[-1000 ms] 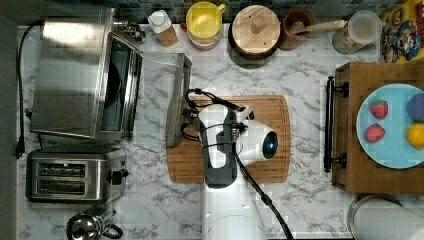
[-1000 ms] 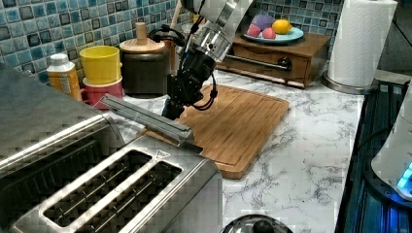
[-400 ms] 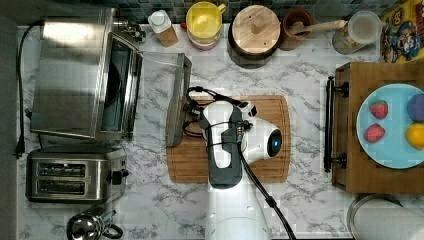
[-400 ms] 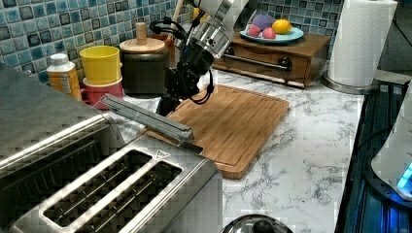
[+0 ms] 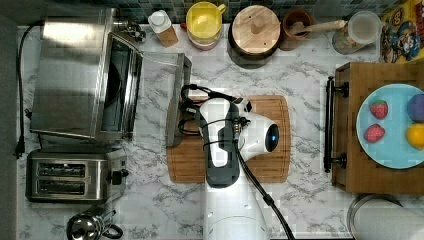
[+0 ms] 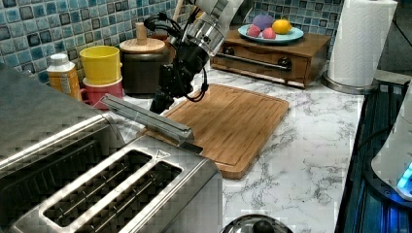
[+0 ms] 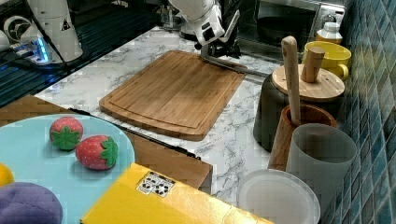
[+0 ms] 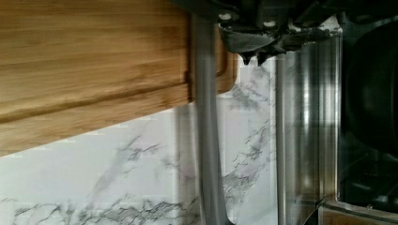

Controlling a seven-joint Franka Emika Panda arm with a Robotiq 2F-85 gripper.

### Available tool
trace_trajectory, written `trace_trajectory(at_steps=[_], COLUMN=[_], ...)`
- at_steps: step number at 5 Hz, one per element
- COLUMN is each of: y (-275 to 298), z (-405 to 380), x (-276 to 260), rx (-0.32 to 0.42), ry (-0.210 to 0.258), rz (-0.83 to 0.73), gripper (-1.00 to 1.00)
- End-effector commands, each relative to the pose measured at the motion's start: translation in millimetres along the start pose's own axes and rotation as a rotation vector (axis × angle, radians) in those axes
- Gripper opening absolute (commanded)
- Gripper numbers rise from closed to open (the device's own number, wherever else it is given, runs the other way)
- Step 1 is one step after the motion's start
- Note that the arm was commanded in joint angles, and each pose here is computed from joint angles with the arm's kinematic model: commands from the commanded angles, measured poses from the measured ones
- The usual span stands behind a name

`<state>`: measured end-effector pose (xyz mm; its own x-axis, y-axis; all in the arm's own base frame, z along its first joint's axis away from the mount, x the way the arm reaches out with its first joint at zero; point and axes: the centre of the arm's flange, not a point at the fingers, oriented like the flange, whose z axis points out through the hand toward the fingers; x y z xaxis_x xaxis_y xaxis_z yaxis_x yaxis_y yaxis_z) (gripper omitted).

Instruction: Close the oven.

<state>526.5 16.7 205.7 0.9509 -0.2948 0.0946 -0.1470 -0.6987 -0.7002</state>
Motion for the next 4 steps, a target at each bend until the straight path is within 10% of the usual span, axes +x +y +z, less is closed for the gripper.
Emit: trace_trajectory(at_steps=[1, 4], y=[-62.9, -102.7], z=[9.3, -13.2], x=[54.3, 50.9], rx=[0.12, 0.205], ry=[0.019, 0.03], rz=[-0.077, -0.131], gripper=[-1.0, -1.0])
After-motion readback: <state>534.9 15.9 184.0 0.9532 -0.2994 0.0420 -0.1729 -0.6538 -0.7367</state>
